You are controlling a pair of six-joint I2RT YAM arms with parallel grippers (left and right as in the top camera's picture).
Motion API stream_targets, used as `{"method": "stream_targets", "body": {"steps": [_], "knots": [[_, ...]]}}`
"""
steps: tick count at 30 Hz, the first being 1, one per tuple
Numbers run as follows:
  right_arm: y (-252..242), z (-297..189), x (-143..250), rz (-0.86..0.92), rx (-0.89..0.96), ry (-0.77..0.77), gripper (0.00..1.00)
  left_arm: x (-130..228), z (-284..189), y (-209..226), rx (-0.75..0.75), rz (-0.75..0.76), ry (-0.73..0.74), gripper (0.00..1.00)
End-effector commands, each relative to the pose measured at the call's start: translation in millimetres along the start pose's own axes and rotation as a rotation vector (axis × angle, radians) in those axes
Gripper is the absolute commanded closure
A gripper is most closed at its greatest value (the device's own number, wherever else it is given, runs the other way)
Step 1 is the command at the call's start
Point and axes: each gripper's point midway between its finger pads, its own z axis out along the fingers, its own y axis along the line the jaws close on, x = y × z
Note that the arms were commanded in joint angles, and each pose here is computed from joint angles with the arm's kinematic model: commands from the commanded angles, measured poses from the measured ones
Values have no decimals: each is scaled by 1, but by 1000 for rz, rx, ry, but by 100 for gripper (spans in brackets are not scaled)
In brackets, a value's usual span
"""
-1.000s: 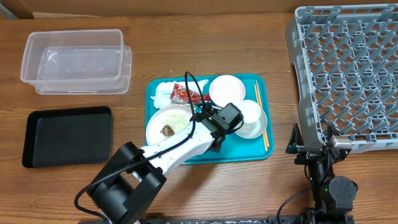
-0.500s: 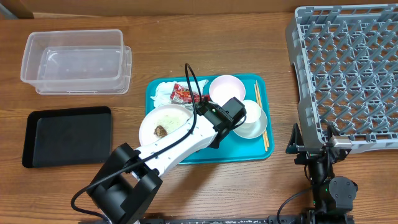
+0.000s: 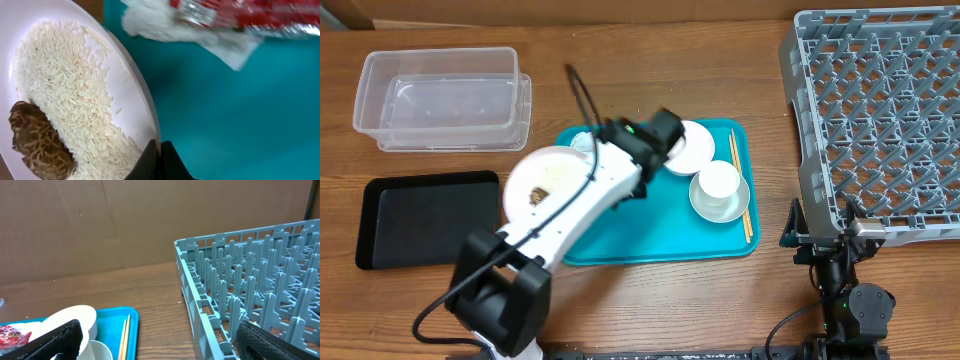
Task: Sort waste into correct bins and load items into the dishwasher
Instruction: 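Lift the white plate with the left gripper over the black tray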
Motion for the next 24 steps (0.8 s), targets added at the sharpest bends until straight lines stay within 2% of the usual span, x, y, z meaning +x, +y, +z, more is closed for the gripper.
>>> {"method": "stream_targets", "body": {"steps": [1,11,18,24], "knots": [[-3,0,1,-3,12,-8,0,-34,-5,33,-36,-124,-28,96],[-3,0,1,-3,12,-8,0,-62,23,117,-29,-396,88,96],[-3,0,1,-3,12,-8,0,-60,46,159,121,-562,227,96],[-3,0,1,-3,12,-8,0,-60,56,181,269,-627,284,96]]}}
